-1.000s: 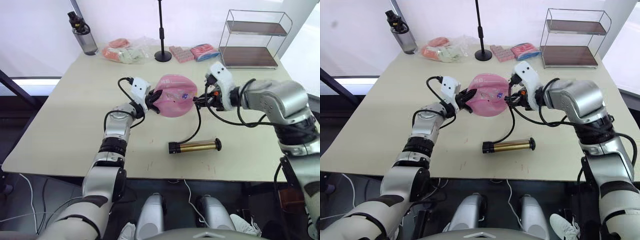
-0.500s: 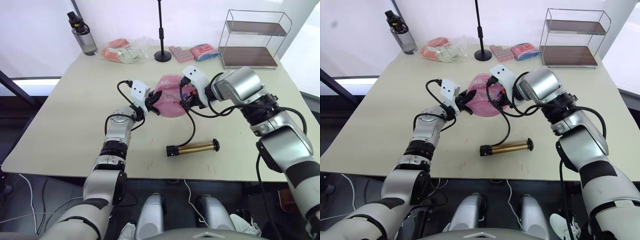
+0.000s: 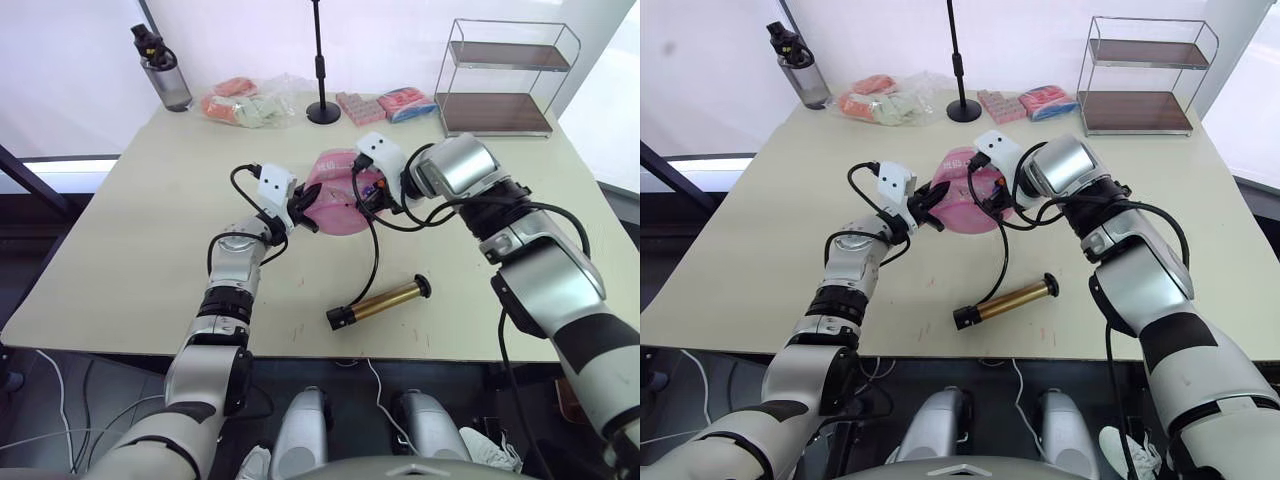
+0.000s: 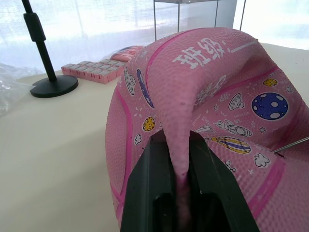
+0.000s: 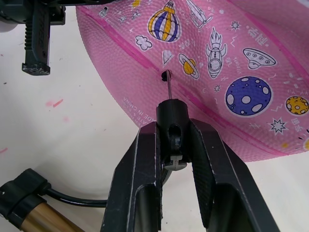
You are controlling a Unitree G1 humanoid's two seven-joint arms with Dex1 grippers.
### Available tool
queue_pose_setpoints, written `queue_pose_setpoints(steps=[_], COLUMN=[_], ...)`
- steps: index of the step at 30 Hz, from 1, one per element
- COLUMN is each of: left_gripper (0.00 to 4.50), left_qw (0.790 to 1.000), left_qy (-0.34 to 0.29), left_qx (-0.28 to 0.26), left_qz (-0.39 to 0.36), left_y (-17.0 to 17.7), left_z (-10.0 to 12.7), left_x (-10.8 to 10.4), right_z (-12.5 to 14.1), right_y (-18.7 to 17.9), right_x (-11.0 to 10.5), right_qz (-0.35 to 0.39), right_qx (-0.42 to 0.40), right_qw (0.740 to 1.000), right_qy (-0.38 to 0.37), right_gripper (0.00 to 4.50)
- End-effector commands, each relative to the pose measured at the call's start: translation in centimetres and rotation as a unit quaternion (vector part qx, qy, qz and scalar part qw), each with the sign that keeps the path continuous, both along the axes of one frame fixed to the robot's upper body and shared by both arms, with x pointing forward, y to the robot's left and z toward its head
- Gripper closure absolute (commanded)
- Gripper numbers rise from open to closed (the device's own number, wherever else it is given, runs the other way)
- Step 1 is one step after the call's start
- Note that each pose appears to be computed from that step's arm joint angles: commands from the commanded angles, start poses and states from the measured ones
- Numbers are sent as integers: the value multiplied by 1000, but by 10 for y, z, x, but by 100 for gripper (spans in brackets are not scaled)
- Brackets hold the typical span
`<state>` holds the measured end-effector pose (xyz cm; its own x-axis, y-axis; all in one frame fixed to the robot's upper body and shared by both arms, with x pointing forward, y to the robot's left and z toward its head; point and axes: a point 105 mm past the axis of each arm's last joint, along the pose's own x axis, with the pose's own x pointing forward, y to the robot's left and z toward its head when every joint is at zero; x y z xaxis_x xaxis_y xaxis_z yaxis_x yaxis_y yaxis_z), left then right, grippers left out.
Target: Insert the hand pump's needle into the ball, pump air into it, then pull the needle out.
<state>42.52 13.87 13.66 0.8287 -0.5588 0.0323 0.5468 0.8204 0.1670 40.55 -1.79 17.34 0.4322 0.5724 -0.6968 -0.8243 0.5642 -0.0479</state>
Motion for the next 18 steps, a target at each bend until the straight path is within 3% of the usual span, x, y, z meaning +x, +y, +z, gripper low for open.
queue_pose_setpoints(steps=[1,18], left_gripper=[447,447], left_qw=[1000,1000], left_qy=[16,17], left_qx=[6,5], left_qz=[-6,-3], left_y=[-3,-3], left_z=[-10,-9], left_x=[-2,-2], right_z=[18,7], right_y=[5,-2], right_x=[2,-2], right_qz=[16,26], right_qx=[5,-18], right_qw=[1000,999], right_qy=[-27,-20], right_gripper=[419,419])
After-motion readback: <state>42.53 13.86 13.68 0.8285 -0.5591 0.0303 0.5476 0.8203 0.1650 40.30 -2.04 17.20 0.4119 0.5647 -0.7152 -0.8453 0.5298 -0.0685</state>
